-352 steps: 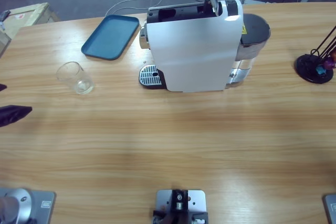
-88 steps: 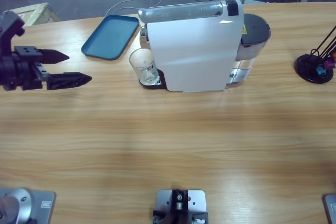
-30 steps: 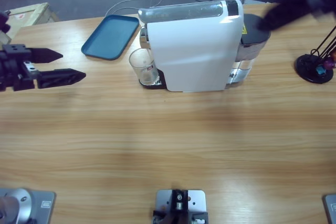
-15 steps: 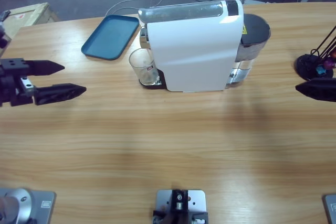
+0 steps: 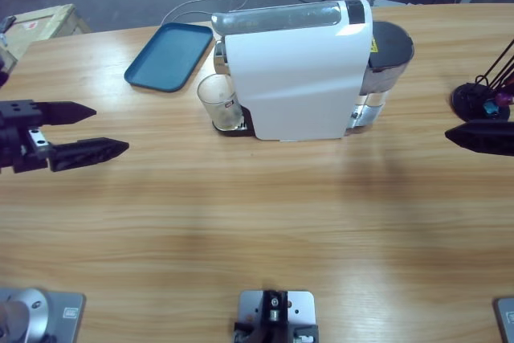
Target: Pour coffee
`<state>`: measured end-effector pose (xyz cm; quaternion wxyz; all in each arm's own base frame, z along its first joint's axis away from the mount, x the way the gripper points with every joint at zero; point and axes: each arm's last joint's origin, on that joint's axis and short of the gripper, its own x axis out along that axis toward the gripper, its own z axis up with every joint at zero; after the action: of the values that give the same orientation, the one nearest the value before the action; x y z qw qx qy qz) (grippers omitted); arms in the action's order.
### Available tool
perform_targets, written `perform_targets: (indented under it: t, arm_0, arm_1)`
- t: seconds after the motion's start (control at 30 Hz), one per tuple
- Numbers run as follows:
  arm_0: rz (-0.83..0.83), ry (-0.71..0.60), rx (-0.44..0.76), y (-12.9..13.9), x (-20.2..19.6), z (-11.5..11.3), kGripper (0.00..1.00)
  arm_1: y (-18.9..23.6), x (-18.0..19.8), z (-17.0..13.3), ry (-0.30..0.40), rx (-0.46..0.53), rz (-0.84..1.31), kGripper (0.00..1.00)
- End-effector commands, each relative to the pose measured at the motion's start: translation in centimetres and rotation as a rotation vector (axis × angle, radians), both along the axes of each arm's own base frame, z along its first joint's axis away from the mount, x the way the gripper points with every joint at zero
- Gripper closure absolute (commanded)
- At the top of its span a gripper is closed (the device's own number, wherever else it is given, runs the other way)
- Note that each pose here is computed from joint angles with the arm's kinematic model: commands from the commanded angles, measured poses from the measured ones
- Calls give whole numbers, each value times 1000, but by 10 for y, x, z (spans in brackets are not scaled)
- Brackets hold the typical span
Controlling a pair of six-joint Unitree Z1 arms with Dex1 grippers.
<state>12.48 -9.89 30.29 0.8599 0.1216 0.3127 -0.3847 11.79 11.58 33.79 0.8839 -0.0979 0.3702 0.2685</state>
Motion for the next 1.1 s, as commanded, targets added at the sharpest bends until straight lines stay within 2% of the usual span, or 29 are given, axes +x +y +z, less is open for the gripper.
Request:
perform_targets:
  t: [0.03,0.5,1.1]
  arm_0:
    - [1,34,13,3,-6,-9,4]
    - [2,-5,-13,1,-3,5,4]
    - [2,11,-1,0,-2,0,4]
  arm_1:
    - [3,1,-6,10,-38,9,0]
    - [1,0,-6,17,-45,-1,0]
    - [2,-1,-9,39,-39,6,0]
